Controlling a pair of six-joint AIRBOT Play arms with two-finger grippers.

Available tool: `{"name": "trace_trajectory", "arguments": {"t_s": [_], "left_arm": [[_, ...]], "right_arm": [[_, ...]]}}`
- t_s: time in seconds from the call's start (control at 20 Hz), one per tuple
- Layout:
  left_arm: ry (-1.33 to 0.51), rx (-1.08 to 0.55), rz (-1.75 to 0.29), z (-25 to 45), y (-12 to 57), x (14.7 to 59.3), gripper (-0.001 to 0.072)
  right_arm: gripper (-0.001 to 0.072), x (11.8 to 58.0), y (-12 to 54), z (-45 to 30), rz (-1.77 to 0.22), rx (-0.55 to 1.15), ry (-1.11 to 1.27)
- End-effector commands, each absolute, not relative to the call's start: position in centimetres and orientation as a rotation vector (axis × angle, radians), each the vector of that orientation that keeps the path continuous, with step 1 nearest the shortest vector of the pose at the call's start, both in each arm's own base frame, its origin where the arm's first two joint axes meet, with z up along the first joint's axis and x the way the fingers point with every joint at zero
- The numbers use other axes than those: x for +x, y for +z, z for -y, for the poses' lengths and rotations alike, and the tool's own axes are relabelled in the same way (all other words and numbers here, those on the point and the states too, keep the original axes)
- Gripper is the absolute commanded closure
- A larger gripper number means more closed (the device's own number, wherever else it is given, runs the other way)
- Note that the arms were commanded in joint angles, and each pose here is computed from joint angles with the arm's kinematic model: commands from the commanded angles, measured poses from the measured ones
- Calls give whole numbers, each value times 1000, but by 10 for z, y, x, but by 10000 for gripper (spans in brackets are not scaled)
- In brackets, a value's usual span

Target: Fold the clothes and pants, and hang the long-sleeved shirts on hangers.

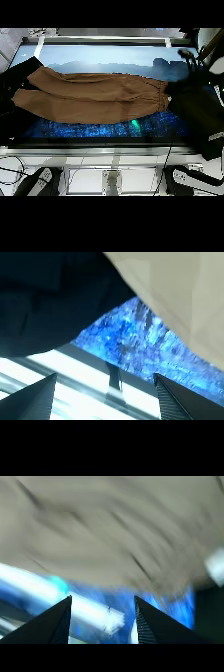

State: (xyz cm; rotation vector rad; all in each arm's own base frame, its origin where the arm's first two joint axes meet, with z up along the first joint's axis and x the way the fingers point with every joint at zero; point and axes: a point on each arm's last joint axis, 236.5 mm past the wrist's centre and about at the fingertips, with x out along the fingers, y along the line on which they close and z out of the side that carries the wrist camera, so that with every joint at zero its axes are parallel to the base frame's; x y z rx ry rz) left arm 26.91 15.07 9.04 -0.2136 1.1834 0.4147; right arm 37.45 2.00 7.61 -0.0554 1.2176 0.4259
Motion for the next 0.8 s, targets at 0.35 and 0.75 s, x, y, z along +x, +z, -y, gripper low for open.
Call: {"name": "trace_trajectory", "arguments": {"t_s": [0.35, 0.75], "left_arm": [[459, -164, -1192, -164, 79, 263, 13], [470, -181, -1188, -164, 79, 263, 13]], "right_arm": [[287, 378, -48, 31, -1166, 277, 353], [288, 386, -72, 9, -1145, 311, 494]]}}
